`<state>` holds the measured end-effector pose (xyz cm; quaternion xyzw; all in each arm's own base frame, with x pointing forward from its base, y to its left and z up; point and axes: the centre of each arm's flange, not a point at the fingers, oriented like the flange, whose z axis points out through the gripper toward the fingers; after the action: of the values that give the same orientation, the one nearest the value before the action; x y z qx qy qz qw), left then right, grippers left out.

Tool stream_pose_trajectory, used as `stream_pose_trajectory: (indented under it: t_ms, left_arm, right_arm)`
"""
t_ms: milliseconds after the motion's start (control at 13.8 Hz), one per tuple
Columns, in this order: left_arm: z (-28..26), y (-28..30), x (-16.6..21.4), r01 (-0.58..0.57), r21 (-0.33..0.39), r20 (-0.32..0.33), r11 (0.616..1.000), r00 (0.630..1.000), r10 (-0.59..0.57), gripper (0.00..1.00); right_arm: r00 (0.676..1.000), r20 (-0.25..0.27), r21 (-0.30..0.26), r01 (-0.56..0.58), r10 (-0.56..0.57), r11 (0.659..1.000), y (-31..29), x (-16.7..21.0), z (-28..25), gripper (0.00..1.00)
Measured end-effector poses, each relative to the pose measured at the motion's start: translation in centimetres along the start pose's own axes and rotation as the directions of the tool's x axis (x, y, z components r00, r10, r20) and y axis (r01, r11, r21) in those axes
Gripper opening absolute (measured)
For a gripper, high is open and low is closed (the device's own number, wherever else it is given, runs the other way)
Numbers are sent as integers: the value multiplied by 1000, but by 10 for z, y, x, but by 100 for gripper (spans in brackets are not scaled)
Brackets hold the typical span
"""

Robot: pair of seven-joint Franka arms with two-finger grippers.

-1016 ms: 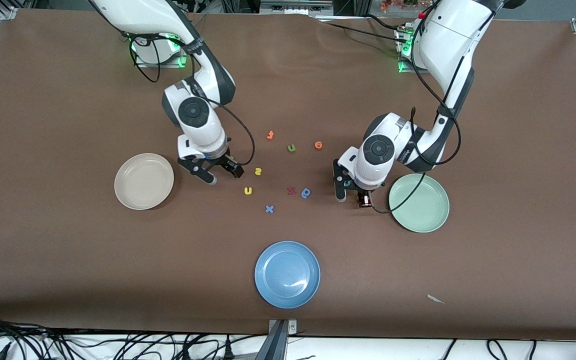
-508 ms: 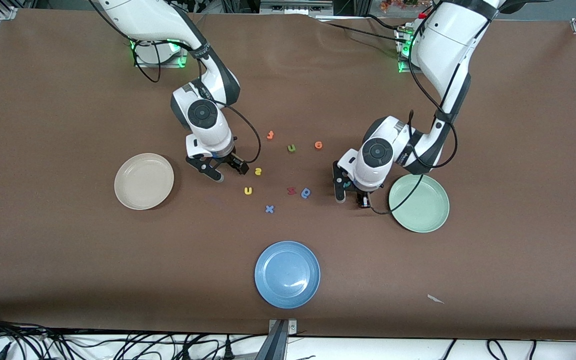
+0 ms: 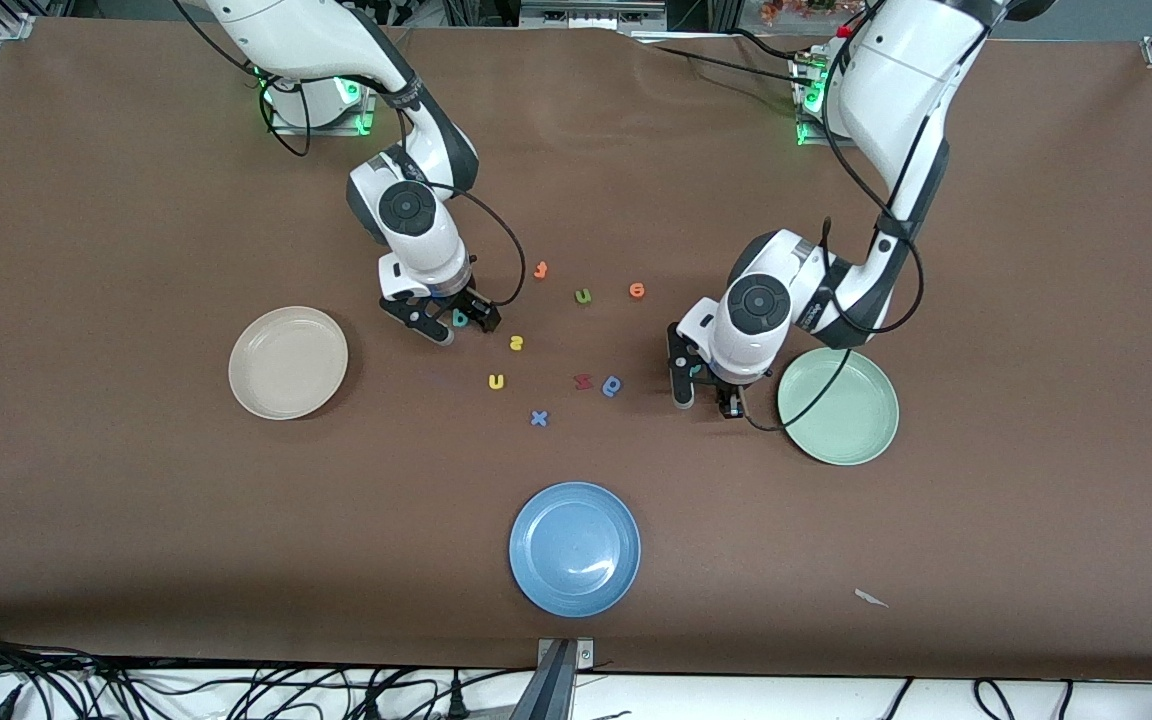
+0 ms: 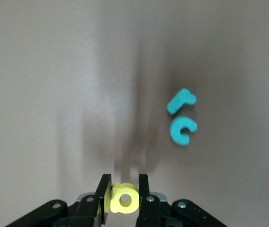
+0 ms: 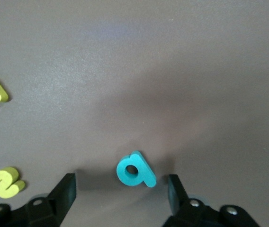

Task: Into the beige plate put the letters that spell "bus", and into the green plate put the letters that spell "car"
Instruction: 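Grasp teal a with the right gripper while the left gripper grasps yellow d, then place the yellow d on the green plate with the left gripper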

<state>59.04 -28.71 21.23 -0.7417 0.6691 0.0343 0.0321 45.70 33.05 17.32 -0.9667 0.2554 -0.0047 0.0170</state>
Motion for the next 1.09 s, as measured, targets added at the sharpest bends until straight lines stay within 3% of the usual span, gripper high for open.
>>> stream_pose_trajectory:
  t_ms: [73, 290, 508, 580, 726, 798, 871, 1016, 1088]
  left_arm:
    - [-18, -4, -8, 12, -8, 18, 1000, 1000, -12, 27]
    - [-44, -23, -64, 100, -55, 74, 993, 993, -96, 27]
    - [-32, -45, -126, 162, -79, 87, 984, 984, -155, 27]
    - [-28, -48, -136, 166, -81, 95, 983, 983, -159, 33]
    - [-28, -46, -135, 157, -79, 96, 984, 984, -149, 50]
    - [-31, -43, -123, 145, -77, 89, 987, 987, -138, 61]
    - [-36, -38, -109, 146, -71, 81, 987, 987, -140, 69]
    - [-46, -24, -75, 225, -59, 67, 973, 973, -221, 89]
    - [-51, -15, -58, 286, -60, 64, 956, 957, -282, 99]
  right_arm:
    - [1000, 0, 0, 7, -7, 1000, 1, 2, 0, 70]
    - [1000, -1, 0, 14, -14, 1000, 5, 10, 0, 70]
    - [1000, -4, 5, 25, -25, 1000, 7, 11, 0, 65]
    - [1000, -6, 9, 27, -27, 1000, 8, 11, 1, 65]
    - [1000, -8, 10, 29, -29, 1000, 10, 10, -2, 47]
    - [1000, -9, 12, 30, -30, 999, 11, 9, -3, 39]
    - [999, -11, 15, 31, -31, 999, 11, 9, -3, 38]
    - [999, -13, 19, 33, -32, 999, 12, 9, -4, 28]
    - [999, -15, 22, 34, -34, 999, 12, 8, -4, 28]
